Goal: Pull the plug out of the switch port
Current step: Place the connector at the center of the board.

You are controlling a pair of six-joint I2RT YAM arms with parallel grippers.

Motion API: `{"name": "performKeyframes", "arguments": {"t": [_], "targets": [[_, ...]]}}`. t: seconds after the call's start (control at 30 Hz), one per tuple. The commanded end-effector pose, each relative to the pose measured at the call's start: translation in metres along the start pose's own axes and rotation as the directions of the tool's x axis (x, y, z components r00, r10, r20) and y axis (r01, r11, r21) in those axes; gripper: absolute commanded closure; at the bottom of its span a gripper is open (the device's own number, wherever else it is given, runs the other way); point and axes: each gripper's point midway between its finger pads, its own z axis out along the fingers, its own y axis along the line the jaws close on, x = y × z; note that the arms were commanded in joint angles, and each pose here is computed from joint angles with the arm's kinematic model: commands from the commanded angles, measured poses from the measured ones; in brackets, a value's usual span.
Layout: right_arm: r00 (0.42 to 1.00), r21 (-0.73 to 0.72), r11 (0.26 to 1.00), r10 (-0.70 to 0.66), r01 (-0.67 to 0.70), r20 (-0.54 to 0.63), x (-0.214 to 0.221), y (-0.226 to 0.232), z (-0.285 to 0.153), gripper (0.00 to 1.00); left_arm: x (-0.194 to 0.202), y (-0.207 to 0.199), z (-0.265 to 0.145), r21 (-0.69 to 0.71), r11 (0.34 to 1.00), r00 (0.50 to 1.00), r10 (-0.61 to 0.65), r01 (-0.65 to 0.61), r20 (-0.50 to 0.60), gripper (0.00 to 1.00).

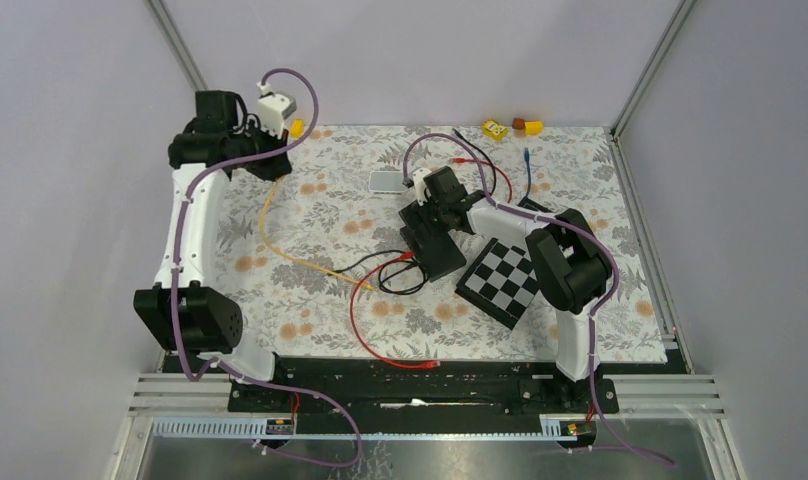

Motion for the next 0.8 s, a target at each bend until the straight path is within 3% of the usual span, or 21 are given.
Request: {"name": "performKeyframes", "arguments": {"t": [0.0, 0.37, 0.77], "targets": [[0.999, -0.001, 1.0, -0.01, 0.01, -0.047, 0.01, -0.005, -0.006, 0.03, -0.022, 0.023, -0.031, -0.081, 0.996, 0.998, 0.042, -0.038, 0.041, 1.0], [0.998, -0.011, 1.0, -0.008, 0.007, -0.066, 0.015, -0.004, -0.001, 0.02, -0.028, 0.068, -0.058, -0.117, 0.989, 0.986, -0.073, 0.091, 0.153, 1.0], [0.996, -0.014, 1.0, -0.008, 0.007, -0.084, 0.019, -0.005, 0.003, 0.03, -0.038, 0.098, -0.074, -0.129, 0.962, 0.921, -0.183, 0.24, 0.345, 1.0]]}}
